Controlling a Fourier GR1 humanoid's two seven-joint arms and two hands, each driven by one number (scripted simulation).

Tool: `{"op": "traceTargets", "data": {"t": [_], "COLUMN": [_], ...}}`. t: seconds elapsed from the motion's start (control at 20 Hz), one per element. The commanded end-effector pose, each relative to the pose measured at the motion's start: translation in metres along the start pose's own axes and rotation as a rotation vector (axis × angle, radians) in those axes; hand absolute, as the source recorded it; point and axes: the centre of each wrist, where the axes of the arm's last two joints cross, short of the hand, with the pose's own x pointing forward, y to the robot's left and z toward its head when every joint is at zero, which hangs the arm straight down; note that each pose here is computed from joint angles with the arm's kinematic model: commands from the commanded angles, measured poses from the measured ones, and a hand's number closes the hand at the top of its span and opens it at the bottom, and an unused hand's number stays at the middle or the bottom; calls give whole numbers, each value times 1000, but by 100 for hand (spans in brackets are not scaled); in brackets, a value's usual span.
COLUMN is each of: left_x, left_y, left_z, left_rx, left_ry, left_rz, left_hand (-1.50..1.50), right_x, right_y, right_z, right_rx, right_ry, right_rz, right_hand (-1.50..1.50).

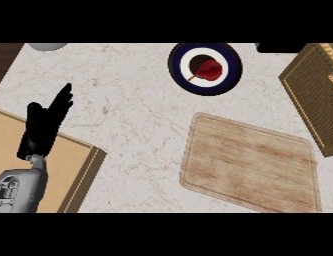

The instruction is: Pick the bell pepper from the cutting board and place it in the basket

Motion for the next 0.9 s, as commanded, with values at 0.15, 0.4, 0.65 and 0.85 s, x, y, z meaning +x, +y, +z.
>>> {"op": "traceTargets", "data": {"t": [0.15,0.4,0.65,0.85], "left_x": [3,-11,0,-5], "left_y": [-27,-8,2,-12], "left_z": [10,7,1,5], "left_rx": [-8,-11,-7,0], "left_ry": [1,5,15,9], "left_rz": [17,5,-2,0], "left_hand": [0,0,0,0], "right_x": [-19,-34,-57,-98], "right_y": [11,-11,-47,-83], "right_z": [2,10,26,58], "right_rx": [-141,-317,-425,-491], "right_ry": [-36,-15,77,141], "right_rz": [-157,-275,-370,-434], "right_hand": [-150,-150,-150,-150]}}
